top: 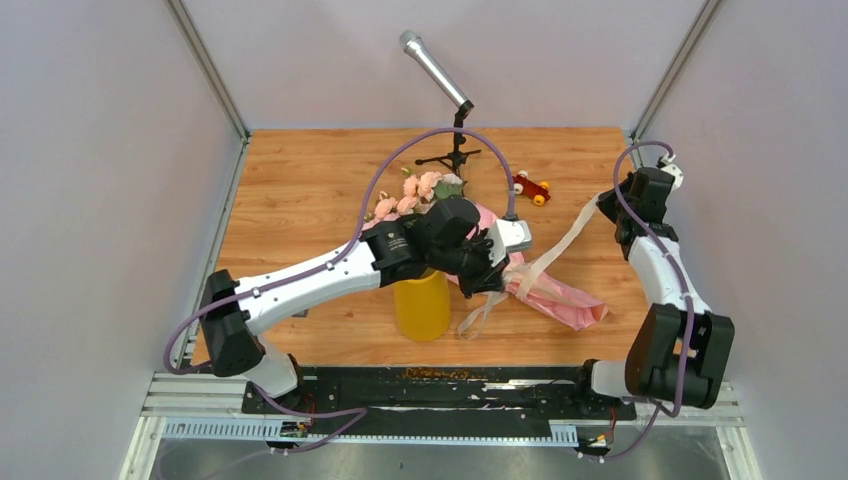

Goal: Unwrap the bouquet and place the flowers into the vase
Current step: Untie the ribbon from the wrapping paper.

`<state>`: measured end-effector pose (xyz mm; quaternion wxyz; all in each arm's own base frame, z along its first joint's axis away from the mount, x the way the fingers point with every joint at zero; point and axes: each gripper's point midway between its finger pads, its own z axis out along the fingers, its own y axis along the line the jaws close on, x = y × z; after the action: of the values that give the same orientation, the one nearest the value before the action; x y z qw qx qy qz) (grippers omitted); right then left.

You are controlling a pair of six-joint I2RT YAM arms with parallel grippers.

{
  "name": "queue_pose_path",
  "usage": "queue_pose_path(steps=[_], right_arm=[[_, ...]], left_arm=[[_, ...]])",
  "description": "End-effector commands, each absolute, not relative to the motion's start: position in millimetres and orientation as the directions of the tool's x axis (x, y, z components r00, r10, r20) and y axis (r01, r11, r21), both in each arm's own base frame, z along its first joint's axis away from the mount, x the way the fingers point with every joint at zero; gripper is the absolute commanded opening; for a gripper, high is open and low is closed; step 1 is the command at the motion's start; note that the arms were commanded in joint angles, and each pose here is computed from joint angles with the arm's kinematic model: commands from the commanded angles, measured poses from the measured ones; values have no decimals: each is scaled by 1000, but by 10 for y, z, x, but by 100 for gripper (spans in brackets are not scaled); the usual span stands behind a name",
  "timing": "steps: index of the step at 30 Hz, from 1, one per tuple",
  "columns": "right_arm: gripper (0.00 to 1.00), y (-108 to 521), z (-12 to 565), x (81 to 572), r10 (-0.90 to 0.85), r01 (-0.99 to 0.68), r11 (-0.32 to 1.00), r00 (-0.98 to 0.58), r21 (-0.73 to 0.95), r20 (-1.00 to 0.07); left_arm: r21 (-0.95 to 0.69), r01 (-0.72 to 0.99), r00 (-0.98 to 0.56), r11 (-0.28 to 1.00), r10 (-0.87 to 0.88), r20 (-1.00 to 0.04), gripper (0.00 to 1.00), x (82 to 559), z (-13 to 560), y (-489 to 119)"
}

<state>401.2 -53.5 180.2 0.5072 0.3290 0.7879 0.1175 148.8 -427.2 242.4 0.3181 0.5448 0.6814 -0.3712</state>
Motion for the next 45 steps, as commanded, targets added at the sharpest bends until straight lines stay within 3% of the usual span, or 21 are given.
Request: queue_pose_path(steps=[1,9,19,23,32,45], right_arm=[[0,-953,1948,4284,551,463,781,-195,420,-811],[0,-1385,1716,4509,503,584,753,-213,304,-838],[0,-1733,1785,4592,425,618,766,-278,178,-862],[8,-1790,1794,4529,442,615,766,-294,187,-848],[54,-1544,1928,4421,470,511,817,-325,265,-821],[72,-997,2193,4233,481,296,872,-373,390,-793]], left_arm=[[-106,994,-107,28,462,-881,3,1316,2688,-4134],[-71,997,-66,6,465,-883,6,1253,2833,-3982],[-56,998,-40,-27,408,-912,6,1186,3121,-3982],[-45,998,-27,-40,365,-931,7,1156,3265,-3978],[0,991,36,-133,268,-963,9,956,3391,-3887],[34,971,100,-236,274,-957,9,754,3261,-3860]])
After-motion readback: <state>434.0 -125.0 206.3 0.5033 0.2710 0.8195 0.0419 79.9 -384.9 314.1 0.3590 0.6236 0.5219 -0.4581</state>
